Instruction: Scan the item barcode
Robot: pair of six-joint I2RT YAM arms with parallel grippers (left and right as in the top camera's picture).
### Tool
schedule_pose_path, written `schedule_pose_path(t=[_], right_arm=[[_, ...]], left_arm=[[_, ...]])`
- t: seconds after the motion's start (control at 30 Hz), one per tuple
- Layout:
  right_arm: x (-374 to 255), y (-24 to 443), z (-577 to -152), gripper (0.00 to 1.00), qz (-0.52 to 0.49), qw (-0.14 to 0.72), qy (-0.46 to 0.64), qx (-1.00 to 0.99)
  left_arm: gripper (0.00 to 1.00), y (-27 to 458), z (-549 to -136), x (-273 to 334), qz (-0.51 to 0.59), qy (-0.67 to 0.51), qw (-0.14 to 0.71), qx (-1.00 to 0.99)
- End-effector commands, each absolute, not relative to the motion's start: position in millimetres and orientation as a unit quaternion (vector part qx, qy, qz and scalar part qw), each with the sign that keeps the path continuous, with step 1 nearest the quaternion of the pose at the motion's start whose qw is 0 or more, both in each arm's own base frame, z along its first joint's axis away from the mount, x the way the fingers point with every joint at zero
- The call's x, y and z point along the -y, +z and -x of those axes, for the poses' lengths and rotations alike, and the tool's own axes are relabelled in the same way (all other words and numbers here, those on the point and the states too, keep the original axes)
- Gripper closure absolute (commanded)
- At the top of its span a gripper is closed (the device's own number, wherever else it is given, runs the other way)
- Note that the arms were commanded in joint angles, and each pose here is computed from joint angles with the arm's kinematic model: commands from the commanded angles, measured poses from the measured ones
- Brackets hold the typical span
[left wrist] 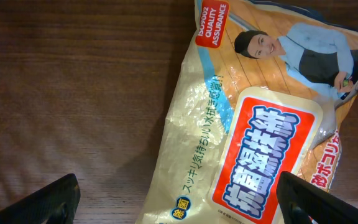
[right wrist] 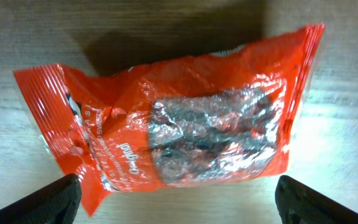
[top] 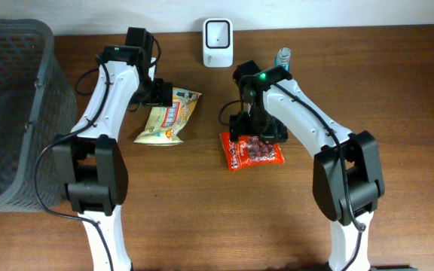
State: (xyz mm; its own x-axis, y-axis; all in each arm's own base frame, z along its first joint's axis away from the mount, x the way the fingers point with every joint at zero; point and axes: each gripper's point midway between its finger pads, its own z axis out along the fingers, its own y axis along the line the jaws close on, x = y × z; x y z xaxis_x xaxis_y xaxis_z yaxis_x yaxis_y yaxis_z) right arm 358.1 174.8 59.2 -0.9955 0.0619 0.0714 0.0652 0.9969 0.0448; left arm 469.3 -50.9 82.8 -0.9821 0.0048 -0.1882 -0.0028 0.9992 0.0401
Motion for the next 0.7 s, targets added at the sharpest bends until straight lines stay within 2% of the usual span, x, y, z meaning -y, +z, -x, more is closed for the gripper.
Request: schedule_pose_path(t=[0.0, 0.17, 0.43, 0.67], right_arm=[[-173, 59, -361, 0.01, 0.211, 0.033, -0.009, 0.977], [-170, 59, -362, 0.01, 0.353, 0.027, 0.003, 0.935], [-164, 38, -345, 0.01, 0.409, 0.049, 0.023, 0.911], [-177, 4, -339, 0.01, 0.412, 0.066, -0.018, 0.908]], left_arm=[[0.01, 85, -473, 48, -0.001, 0.024, 0.100, -0.995], [0.01, 85, -473, 48, -0.001, 0.024, 0.100, -0.995], [0.01, 85, -473, 48, -0.001, 0.024, 0.100, -0.995], [0.01, 85, -473, 48, -0.001, 0.024, 0.100, -0.995]])
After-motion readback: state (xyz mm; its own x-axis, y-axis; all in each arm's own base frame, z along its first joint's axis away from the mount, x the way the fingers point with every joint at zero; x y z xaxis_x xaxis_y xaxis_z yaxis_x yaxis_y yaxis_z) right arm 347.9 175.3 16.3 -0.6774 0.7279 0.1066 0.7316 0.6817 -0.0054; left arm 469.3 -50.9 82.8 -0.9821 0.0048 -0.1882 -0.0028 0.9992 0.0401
